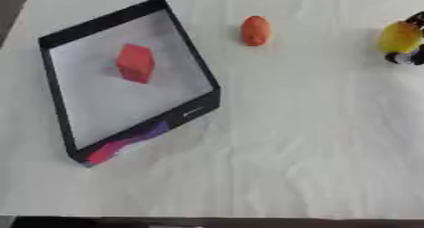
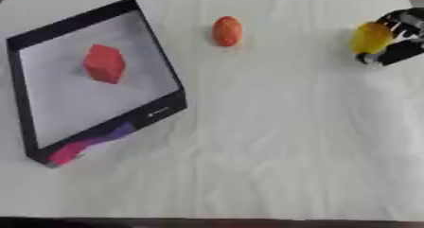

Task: Pick up objects on the table and place them in the box.

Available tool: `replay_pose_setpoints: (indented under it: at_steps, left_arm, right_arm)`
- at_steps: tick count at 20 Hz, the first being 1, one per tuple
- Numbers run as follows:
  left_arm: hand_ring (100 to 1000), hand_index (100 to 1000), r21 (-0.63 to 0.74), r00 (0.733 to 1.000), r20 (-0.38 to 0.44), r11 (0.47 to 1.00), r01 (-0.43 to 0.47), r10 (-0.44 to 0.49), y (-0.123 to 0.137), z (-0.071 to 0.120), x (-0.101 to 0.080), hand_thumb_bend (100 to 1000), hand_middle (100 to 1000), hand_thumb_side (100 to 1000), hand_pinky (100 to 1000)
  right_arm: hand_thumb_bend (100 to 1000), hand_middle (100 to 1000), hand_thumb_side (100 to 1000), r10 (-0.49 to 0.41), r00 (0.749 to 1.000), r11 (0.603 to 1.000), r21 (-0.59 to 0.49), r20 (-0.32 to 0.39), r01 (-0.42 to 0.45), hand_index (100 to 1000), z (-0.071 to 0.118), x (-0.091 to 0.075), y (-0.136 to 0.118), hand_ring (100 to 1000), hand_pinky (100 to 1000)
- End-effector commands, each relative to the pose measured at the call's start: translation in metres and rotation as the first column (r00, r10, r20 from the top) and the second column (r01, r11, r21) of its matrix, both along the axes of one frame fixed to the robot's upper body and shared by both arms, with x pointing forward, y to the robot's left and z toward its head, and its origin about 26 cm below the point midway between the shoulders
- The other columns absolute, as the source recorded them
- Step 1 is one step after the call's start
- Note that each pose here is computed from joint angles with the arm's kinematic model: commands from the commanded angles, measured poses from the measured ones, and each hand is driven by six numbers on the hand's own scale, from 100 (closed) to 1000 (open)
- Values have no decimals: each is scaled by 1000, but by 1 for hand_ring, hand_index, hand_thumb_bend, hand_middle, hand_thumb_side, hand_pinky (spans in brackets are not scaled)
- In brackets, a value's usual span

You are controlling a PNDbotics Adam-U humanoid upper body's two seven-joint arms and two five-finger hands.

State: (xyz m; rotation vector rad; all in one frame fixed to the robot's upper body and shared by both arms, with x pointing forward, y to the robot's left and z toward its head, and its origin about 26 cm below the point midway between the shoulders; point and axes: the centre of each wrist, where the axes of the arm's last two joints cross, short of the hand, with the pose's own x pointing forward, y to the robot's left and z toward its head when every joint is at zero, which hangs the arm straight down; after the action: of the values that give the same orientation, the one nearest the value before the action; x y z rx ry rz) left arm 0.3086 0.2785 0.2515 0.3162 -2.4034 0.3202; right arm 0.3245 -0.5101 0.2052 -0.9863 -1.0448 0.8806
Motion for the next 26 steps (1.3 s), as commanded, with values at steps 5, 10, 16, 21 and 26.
replay_pose_setpoints:
  at_steps: [5, 10, 16, 21, 26]
  left_arm:
    - [644, 820, 11, 999, 33, 1000, -9, 8, 2, 9, -4, 376, 771, 527, 720]
    - [645, 819, 16, 999, 32, 1000, -13, 12, 3, 9, -4, 381, 771, 525, 721]
    - [646, 819, 26, 999, 30, 999, -21, 20, 4, 9, -4, 386, 770, 519, 721]
    - [647, 818, 35, 999, 29, 999, -24, 23, 5, 9, -4, 390, 770, 513, 721]
    - [649, 819, 49, 1000, 26, 999, -9, 7, 3, 9, -4, 394, 770, 504, 721]
  right_arm:
    - [274, 538, 100, -2, 994, 1000, 7, 109, 2, 714, 21, -1, 7, 646, 797]
    - [225, 469, 100, 13, 975, 1000, 8, 222, -15, 642, 38, -3, 23, 599, 775]
    - [194, 436, 100, 38, 946, 999, 25, 322, -48, 607, 64, -9, 42, 579, 761]
    - [180, 438, 100, 155, 859, 984, -1, 487, -177, 614, 121, -16, 75, 578, 770]
    - [165, 444, 100, 327, 729, 925, -46, 602, -378, 618, 175, -13, 132, 583, 786]
